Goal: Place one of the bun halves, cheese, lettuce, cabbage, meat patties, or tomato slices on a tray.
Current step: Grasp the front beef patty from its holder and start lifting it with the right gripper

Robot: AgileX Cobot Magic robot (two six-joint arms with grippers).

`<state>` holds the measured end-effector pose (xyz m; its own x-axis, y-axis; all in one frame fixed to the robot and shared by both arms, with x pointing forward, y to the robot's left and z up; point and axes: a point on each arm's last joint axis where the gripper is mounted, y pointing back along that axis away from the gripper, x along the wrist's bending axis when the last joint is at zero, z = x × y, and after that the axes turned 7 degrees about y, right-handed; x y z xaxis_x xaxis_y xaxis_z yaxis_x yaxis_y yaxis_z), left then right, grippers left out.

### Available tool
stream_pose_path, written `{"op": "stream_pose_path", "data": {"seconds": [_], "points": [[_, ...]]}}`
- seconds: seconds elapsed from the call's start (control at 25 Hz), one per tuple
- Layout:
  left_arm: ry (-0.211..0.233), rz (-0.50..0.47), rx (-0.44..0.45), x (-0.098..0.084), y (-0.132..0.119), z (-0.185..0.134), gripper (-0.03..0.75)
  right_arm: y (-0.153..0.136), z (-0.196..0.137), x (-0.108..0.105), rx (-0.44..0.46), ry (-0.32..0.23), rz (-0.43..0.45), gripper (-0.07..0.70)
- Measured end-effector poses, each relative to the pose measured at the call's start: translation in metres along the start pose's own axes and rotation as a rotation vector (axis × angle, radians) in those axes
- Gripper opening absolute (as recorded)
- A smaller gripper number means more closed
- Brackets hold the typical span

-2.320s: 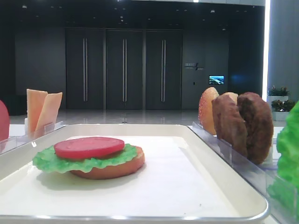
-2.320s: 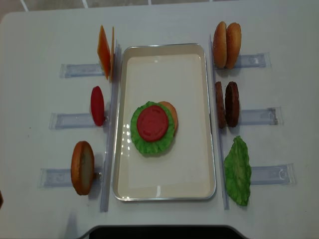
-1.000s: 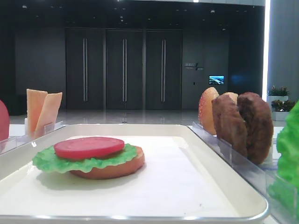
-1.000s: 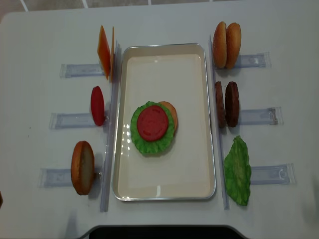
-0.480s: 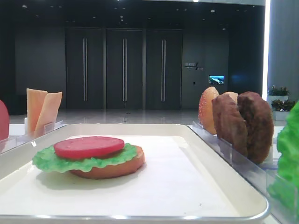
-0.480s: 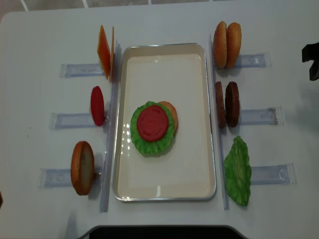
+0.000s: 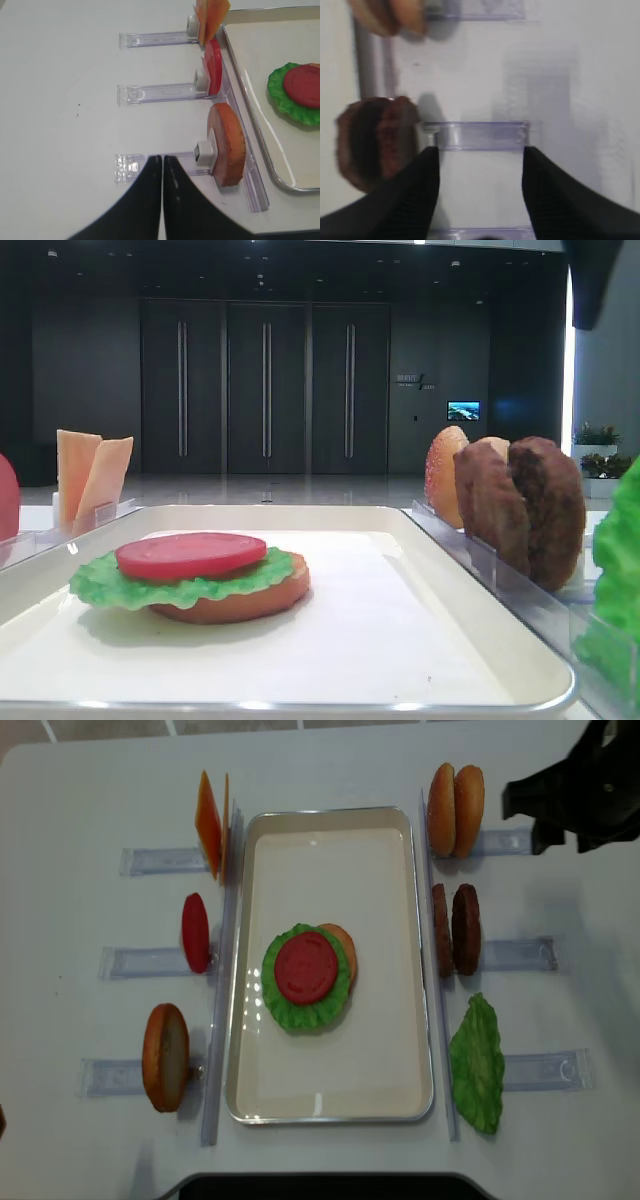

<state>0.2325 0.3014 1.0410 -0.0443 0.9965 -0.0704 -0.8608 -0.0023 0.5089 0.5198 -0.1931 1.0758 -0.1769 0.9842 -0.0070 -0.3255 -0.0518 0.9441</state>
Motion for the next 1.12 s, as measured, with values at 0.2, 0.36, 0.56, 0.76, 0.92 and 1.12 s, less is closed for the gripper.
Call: {"op": "stream_pose_path", "data": {"seconds": [0.2,0.36,0.56,0.76,0.92,1.12], "points": [[0.0,0.0,0.0,0.0,0.0,0.0,-0.007,0.004,0.006,0.057,-0.011,0.017,0.012,0.359],[0.0,0.0,0.0,0.0,0.0,0.0,-0.007,-0.014,0.015,0.086,0.062,0.049,-0.009,0.359],[0.0,0.0,0.0,0.0,0.0,0.0,-0.007,-0.036,0.025,0.1,0.122,0.058,-0.035,0.359],[0.0,0.0,0.0,0.0,0.0,0.0,-0.007,-0.06,0.025,0.104,0.182,0.063,-0.061,0.359],[0.0,0.0,0.0,0.0,0.0,0.0,-0.007,-0.076,0.023,0.108,0.226,0.062,-0.068,0.359],[0.0,0.0,0.0,0.0,0.0,0.0,-0.007,-0.087,0.022,0.109,0.254,0.066,-0.08,0.359]]}}
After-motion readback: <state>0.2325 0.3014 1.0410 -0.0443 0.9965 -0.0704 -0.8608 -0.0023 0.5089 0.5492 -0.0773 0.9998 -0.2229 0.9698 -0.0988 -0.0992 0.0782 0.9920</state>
